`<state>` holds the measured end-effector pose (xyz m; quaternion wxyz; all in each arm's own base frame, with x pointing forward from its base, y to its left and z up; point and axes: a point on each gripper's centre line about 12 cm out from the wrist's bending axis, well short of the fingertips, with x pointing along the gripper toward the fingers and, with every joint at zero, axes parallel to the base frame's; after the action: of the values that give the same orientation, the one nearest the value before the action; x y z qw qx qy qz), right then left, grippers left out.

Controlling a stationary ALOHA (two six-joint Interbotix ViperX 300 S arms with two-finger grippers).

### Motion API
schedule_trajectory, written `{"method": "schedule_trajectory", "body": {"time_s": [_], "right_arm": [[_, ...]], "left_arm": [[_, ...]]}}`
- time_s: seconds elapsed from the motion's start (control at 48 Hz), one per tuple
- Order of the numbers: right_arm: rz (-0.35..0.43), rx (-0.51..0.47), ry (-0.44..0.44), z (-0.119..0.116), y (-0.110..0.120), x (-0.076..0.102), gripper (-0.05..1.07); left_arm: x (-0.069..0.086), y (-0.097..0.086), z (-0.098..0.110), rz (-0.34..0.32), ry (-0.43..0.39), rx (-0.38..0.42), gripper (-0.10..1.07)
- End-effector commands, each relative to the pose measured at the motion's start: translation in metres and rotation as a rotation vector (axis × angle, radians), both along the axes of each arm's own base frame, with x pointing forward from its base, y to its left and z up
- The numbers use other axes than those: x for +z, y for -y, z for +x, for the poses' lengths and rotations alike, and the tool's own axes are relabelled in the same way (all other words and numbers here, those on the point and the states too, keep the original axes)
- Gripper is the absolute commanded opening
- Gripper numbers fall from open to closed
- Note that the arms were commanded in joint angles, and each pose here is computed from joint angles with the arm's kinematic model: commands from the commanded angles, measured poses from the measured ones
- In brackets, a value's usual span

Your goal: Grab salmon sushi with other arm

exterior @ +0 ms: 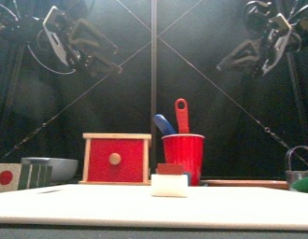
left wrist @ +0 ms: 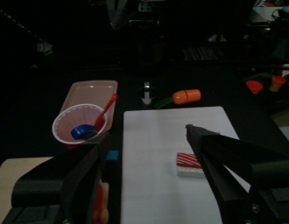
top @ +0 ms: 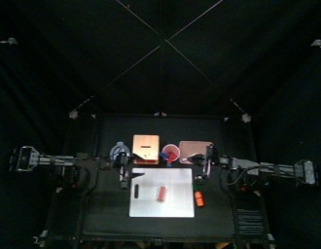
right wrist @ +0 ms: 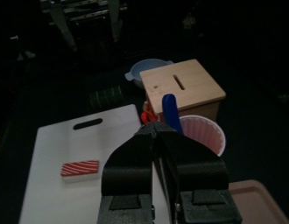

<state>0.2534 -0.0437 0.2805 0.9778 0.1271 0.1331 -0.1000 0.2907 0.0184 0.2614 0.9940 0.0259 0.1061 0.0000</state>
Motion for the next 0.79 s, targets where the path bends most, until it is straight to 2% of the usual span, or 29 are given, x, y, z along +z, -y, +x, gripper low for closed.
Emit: {"method": "schedule_trajectory", "body": {"time_s": [0.0, 0.042, 0.062, 0.104, 0.167, 0.271, 0.458, 0.542, 0.688, 0.771], "right_arm": [[0.108, 0.021, -0.024, 0.018, -0.009, 0.009, 0.82], [0.187, 0.026, -0.056, 0.025, -0.014, 0.007, 0.91], [0.258, 0.022, -0.080, 0.032, -0.016, 0.005, 0.97], [0.380, 0.008, -0.119, 0.042, -0.020, 0.001, 1.02], [0.495, 0.012, -0.184, 0.055, -0.027, -0.006, 1.03], [0.604, 0.016, -0.284, 0.070, -0.037, -0.021, 1.03], [0.894, -0.100, -0.460, 0.080, -0.050, -0.062, 1.02], [1.024, -0.191, -0.516, 0.082, -0.058, -0.076, 1.02], [1.121, -0.333, -0.556, 0.093, -0.069, -0.091, 1.02], [1.111, -0.381, -0.571, 0.103, -0.075, -0.095, 1.02]], "left_arm": [[0.007, -0.001, 0.002, 0.008, 0.021, 0.000, 1.00], [0.005, -0.003, 0.001, 0.012, 0.013, 0.007, 1.00], [0.003, -0.004, 0.000, 0.013, 0.006, 0.010, 1.00], [0.001, -0.006, -0.001, 0.019, -0.002, 0.017, 1.00], [-0.001, -0.009, -0.002, 0.022, -0.015, 0.027, 1.00], [-0.005, -0.013, -0.003, 0.022, -0.037, 0.046, 1.00], [-0.012, -0.023, -0.007, 0.019, -0.073, 0.087, 1.00], [-0.013, -0.029, -0.008, 0.017, -0.074, 0.106, 1.00], [-0.015, -0.039, -0.011, 0.015, -0.079, 0.144, 1.00], [-0.016, -0.042, -0.012, 0.011, -0.083, 0.155, 1.00]]}}
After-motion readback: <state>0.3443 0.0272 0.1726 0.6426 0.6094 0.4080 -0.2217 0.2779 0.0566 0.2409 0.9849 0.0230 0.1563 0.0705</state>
